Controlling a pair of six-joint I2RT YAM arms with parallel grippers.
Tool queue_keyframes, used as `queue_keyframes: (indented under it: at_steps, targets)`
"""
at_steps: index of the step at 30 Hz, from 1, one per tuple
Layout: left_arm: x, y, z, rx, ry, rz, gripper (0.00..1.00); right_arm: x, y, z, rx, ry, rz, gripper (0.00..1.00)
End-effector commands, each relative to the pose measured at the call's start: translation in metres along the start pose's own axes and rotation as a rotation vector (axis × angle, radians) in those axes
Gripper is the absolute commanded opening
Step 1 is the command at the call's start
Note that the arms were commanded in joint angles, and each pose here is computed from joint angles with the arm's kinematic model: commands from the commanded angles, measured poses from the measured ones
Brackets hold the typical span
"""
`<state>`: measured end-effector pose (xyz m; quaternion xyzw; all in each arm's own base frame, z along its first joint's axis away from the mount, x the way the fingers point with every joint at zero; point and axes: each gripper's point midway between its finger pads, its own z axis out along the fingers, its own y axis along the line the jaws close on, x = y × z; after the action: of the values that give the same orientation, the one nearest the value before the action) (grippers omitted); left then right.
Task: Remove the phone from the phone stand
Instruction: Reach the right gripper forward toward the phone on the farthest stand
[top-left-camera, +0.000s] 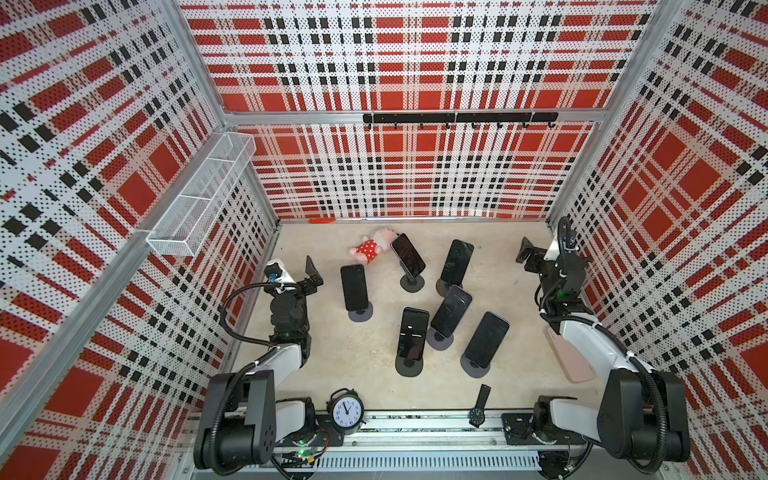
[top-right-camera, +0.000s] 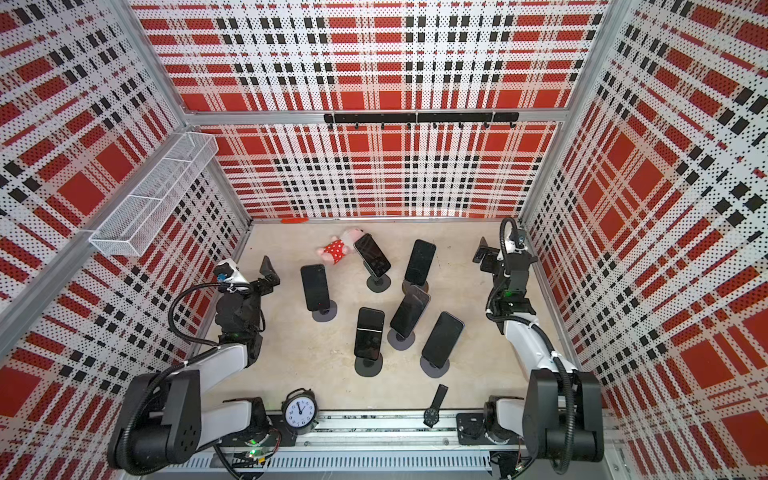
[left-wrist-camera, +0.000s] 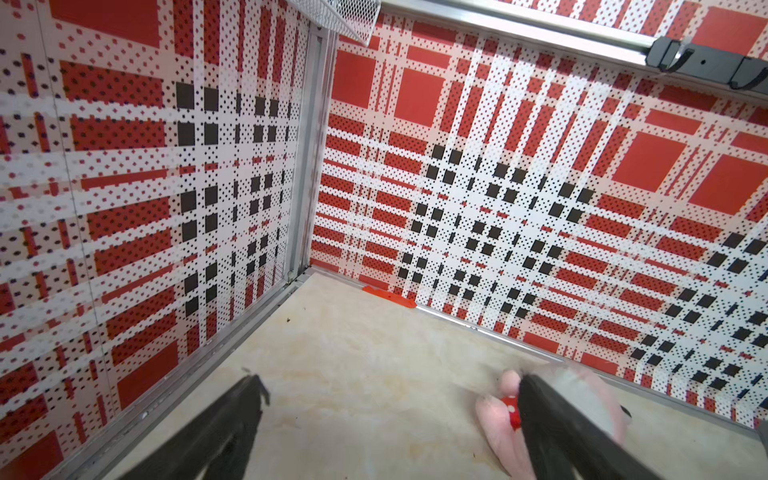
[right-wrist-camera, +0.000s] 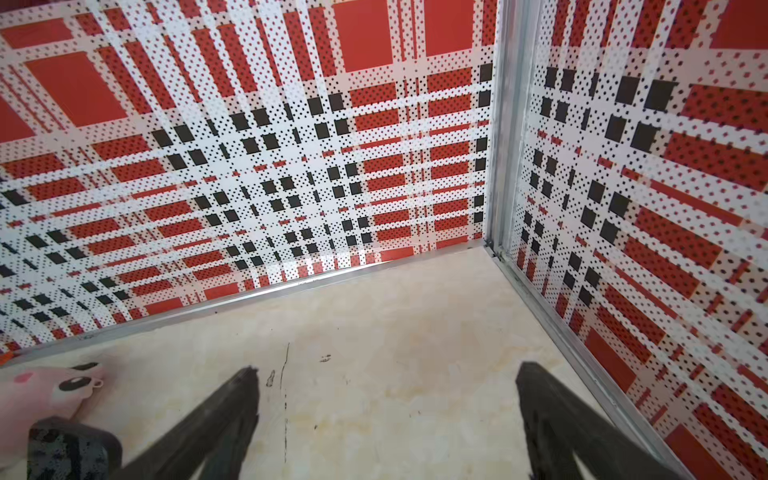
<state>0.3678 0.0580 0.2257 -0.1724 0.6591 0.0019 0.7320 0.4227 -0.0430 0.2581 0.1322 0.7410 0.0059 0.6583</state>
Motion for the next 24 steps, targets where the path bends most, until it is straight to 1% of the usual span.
queue_keyframes:
  at_steps: [1,3,5,7,8,10,11,13,14,18,21,24]
  targets:
    - [-0.001,0.001,-0.006,-0.023,0.033,-0.019,0.98,0.032,-0.020,0.011,0.098,0.161,0.176,1.00]
    - [-0.010,0.006,-0.011,-0.056,0.018,-0.064,0.98,0.030,-0.001,0.023,-0.020,0.217,0.200,1.00]
    - [-0.014,0.012,-0.014,-0.097,0.030,-0.095,0.98,0.029,0.018,0.030,-0.123,0.265,0.196,1.00]
    - [-0.013,0.017,-0.019,-0.122,0.035,-0.096,0.98,0.024,0.037,0.033,-0.231,0.262,0.184,1.00]
    - [-0.011,0.023,-0.023,-0.156,0.025,-0.125,0.98,0.021,0.043,0.033,-0.268,0.254,0.180,1.00]
    - [-0.004,0.033,-0.030,-0.208,0.006,-0.171,0.98,0.014,0.055,0.036,-0.312,0.255,0.129,1.00]
    - [-0.001,0.035,-0.033,-0.210,0.002,-0.171,0.98,0.012,0.060,0.039,-0.313,0.268,0.079,1.00]
    - [0.004,0.045,-0.034,-0.265,0.004,-0.178,0.98,0.006,0.074,0.042,-0.326,0.279,0.006,1.00]
    - [0.008,0.047,-0.032,-0.279,0.030,-0.161,0.98,0.001,0.087,0.043,-0.356,0.274,-0.019,1.00]
    - [0.024,0.038,-0.031,-0.259,0.092,-0.121,0.98,-0.003,0.135,0.044,-0.464,0.277,-0.094,1.00]
    - [0.033,0.033,-0.031,-0.249,0.109,-0.117,0.98,-0.001,0.168,0.044,-0.542,0.281,-0.150,1.00]
    - [0.033,0.033,-0.030,-0.255,0.112,-0.120,0.98,0.000,0.200,0.042,-0.635,0.292,-0.173,1.00]
